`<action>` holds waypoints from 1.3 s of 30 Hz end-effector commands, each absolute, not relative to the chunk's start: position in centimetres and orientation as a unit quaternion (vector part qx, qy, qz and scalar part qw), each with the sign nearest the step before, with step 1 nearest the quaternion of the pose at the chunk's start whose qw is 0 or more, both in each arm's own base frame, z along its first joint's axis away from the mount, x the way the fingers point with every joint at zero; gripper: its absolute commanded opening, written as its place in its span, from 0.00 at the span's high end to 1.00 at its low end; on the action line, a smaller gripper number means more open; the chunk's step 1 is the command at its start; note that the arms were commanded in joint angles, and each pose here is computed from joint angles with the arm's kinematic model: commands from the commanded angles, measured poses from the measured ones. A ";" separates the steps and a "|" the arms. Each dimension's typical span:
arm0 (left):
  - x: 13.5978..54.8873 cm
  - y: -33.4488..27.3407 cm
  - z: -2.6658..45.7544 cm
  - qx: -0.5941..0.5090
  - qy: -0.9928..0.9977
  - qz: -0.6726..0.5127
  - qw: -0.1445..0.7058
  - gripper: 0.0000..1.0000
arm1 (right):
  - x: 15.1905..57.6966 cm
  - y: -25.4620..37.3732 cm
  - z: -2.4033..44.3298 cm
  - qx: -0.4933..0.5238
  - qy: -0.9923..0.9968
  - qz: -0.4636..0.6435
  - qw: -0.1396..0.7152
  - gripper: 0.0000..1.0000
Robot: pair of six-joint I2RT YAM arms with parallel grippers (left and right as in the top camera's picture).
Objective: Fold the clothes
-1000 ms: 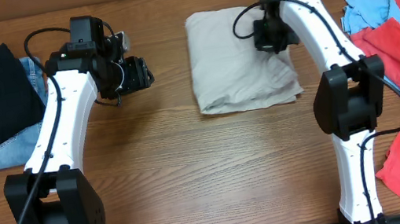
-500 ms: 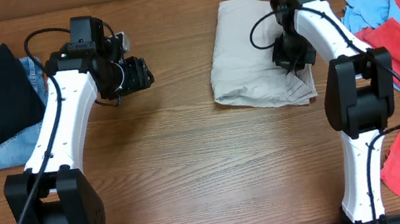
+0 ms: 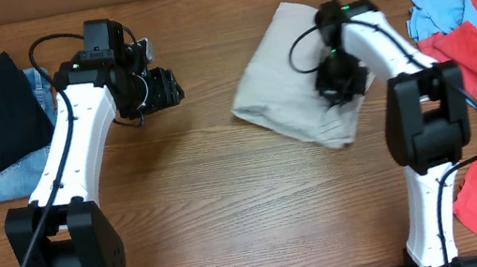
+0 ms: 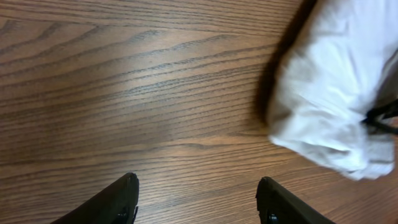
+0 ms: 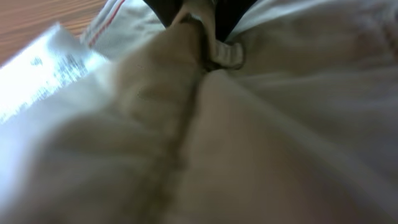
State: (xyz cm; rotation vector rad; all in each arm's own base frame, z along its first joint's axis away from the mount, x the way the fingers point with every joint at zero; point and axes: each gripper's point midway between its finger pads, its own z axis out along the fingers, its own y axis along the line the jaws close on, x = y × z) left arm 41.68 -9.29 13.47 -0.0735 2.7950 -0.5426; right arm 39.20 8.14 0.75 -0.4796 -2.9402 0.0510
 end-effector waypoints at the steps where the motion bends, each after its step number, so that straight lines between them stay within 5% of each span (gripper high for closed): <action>1: 42.1 -9.5 13.9 -0.009 0.971 -0.183 0.156 0.34 | 34.0 19.0 -2.8 -0.091 -0.974 -0.096 0.182 0.85; 11: 42.0 -9.5 13.9 -0.009 0.971 -0.185 0.154 0.34 | 30.2 29.7 -1.9 0.011 -0.968 -0.170 0.184 0.83; 31: 41.6 -9.6 13.8 -0.010 0.971 -0.188 0.146 0.35 | 36.0 24.6 10.6 0.009 -0.993 -0.113 0.012 0.67; 34: 40.8 -9.5 13.5 -0.018 0.974 -0.187 0.128 0.48 | 38.3 23.9 11.7 0.023 -0.992 -0.113 -0.042 0.64; 39: 39.1 -9.6 12.8 -0.025 0.979 -0.183 0.090 0.82 | 42.4 25.2 12.3 0.105 -0.972 -0.180 -0.109 0.80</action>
